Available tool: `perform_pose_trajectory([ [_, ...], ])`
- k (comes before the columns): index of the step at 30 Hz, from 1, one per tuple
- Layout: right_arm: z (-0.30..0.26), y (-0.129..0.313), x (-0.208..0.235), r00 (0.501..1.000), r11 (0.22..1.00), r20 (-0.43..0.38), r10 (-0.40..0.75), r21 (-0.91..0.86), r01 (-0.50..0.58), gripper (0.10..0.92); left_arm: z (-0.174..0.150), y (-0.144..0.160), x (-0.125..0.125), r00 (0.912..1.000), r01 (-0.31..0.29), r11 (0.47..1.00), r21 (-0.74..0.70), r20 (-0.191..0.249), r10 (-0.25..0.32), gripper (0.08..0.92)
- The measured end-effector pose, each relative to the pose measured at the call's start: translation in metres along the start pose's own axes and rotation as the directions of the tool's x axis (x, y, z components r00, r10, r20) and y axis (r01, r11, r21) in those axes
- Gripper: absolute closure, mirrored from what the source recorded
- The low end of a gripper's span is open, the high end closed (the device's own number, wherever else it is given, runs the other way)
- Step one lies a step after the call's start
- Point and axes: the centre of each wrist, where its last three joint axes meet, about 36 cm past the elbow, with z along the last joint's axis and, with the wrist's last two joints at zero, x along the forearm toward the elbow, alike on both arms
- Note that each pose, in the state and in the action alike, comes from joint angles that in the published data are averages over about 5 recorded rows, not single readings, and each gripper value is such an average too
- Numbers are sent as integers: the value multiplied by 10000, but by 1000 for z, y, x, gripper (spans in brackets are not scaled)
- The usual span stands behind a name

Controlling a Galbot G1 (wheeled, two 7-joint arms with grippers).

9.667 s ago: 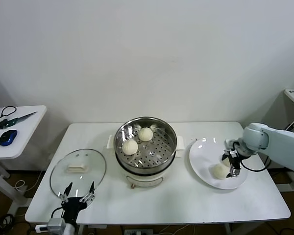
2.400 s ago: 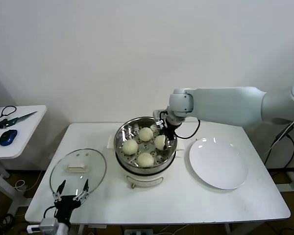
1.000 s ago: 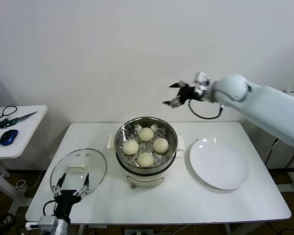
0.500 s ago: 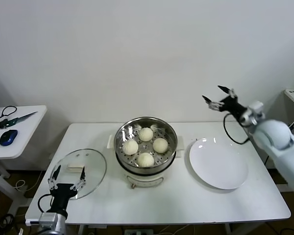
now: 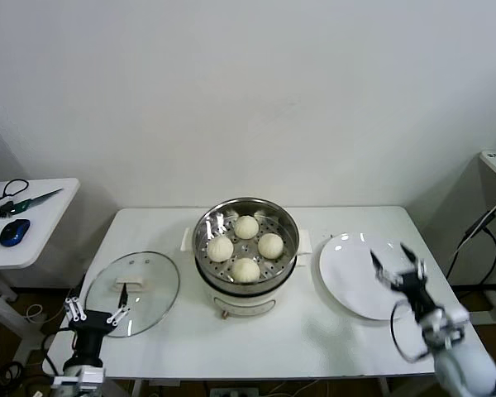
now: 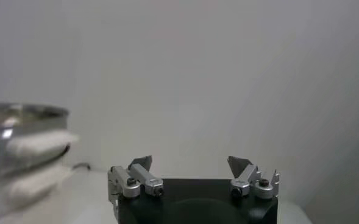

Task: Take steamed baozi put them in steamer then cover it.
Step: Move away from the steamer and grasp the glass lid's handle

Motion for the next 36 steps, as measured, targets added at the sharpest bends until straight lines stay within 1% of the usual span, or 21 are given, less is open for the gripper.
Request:
perform_pose_trajectory([
  [2, 16, 11, 20, 9996, 9997, -244, 167, -162, -171, 200, 7, -1, -2, 9997, 134, 9929, -1185, 220, -109, 177],
  [5, 30, 26, 39, 9985, 9987, -409, 357, -360, -372, 200, 21, -4, -5, 9984, 268, 9583, -2844, 546, -118, 177],
  [9, 40, 43, 56, 9974, 9970, -480, 539, -533, -564, 200, 43, -10, -10, 9961, 321, 8836, -4672, 874, 100, 177],
  [13, 46, 57, 68, 9960, 9949, -528, 723, -661, -757, 200, 65, -16, -17, 9942, 253, 8077, -5890, 991, 412, 177],
  [18, 49, 71, 79, 9943, 9921, -545, 913, -808, -956, 200, 88, -26, -25, 9928, 69, 7424, -6699, 933, 750, 177],
  [25, 49, 85, 91, 9922, 9881, -514, 1134, -989, -1181, 200, 113, -34, -44, 9914, -99, 6785, -7346, 815, 1028, 177],
  [30, 47, 93, 97, 9914, 9863, -489, 1214, -1069, -1260, 200, 123, -38, -61, 9906, -141, 6488, -7609, 776, 1126, 177],
  [36, 43, 100, 102, 9907, 9848, -435, 1286, -1122, -1327, 200, 129, -42, -81, 9916, -111, 6309, -7757, 729, 1071, 177],
])
